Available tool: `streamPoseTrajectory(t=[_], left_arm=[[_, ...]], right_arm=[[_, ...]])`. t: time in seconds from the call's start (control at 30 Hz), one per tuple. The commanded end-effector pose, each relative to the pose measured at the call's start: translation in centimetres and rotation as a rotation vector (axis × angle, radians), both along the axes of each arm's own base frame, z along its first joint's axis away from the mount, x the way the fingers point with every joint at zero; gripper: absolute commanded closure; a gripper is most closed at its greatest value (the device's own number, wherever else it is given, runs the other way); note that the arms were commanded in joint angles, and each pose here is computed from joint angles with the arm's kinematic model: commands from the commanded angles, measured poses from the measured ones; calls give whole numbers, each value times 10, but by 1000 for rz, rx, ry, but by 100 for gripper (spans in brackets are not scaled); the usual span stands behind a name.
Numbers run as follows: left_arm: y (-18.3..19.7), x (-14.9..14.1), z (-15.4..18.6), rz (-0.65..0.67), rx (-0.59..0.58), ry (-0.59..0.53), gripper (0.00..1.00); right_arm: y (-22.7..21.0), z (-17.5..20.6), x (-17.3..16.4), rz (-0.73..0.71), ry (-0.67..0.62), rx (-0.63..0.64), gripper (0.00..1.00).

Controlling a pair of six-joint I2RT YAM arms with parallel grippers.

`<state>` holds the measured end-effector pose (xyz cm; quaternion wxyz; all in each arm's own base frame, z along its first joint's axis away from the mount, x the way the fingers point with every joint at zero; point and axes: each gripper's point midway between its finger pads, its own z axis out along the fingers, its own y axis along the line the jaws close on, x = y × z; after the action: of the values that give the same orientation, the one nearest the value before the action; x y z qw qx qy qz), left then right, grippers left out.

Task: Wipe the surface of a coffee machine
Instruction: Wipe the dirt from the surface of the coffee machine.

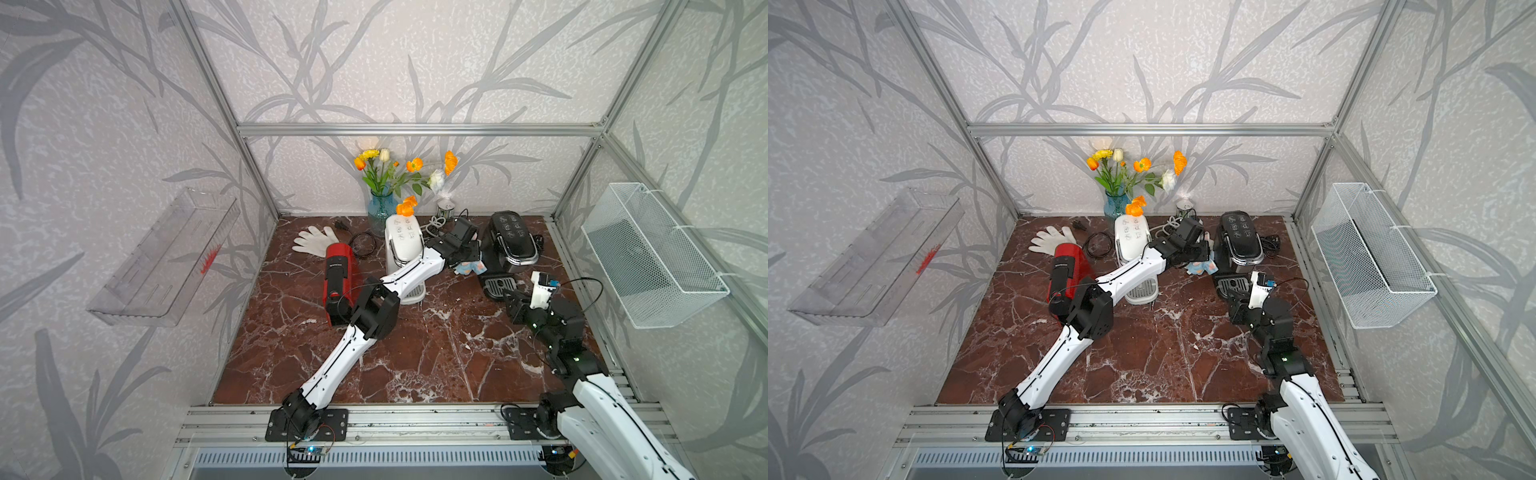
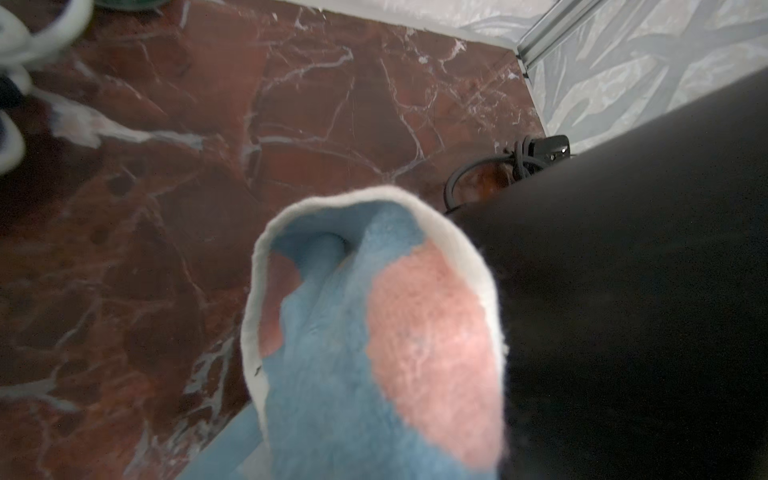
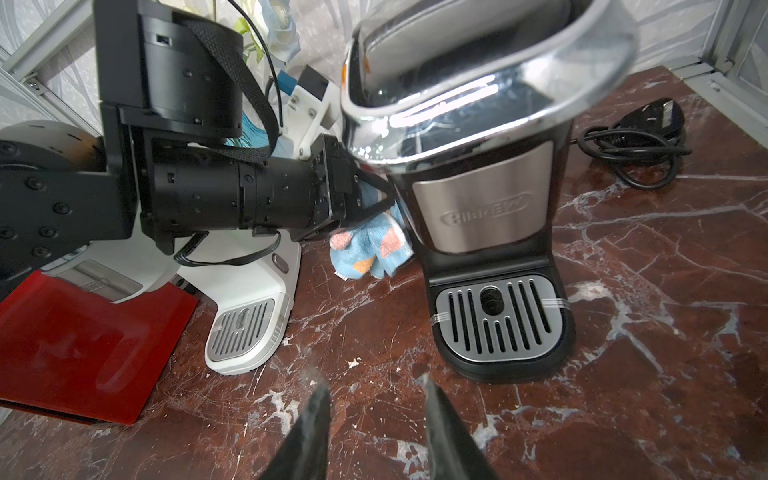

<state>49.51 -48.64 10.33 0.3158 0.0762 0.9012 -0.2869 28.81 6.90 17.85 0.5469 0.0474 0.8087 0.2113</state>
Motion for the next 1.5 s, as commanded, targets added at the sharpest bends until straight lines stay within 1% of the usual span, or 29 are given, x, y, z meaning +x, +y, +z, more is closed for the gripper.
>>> streamPoseTrajectory(t=[0.0,0.07,0.17,0.27,0.53,0.63,0.77,0.83,0.93,1.07,1.23,1.47], left_arm=[[-15,-13,-15,-42,-29,40,100],[-17,-15,-13,-48,-32,42,100],[-18,-14,1,-52,-42,18,100],[-19,-15,28,-57,-66,-17,100],[-20,-20,119,-78,-149,-162,100],[-20,-25,144,-93,-175,-200,100],[-22,-32,166,-109,-204,-235,100],[-24,-32,167,-112,-206,-245,100],[-26,-30,154,-108,-196,-227,100],[-30,-29,128,-107,-173,-184,100],[-29,-25,84,-89,-115,-128,100],[-31,-27,40,-78,-102,-46,100]], right_arm=[[0,3,-1,-1,-20,9,61],[-1,2,-1,-3,-19,8,61],[0,3,0,-3,-20,9,61],[-1,2,-1,-4,-19,6,61],[-1,-1,0,-4,-11,4,61],[-1,0,0,-6,-12,3,61],[-1,0,1,-6,-12,3,61],[-1,-1,1,-5,-11,3,61],[-1,-1,0,-5,-11,3,62],[-1,-1,0,-6,-11,3,61],[-1,-2,0,-5,-7,1,61],[-1,-3,0,-7,-4,0,61]])
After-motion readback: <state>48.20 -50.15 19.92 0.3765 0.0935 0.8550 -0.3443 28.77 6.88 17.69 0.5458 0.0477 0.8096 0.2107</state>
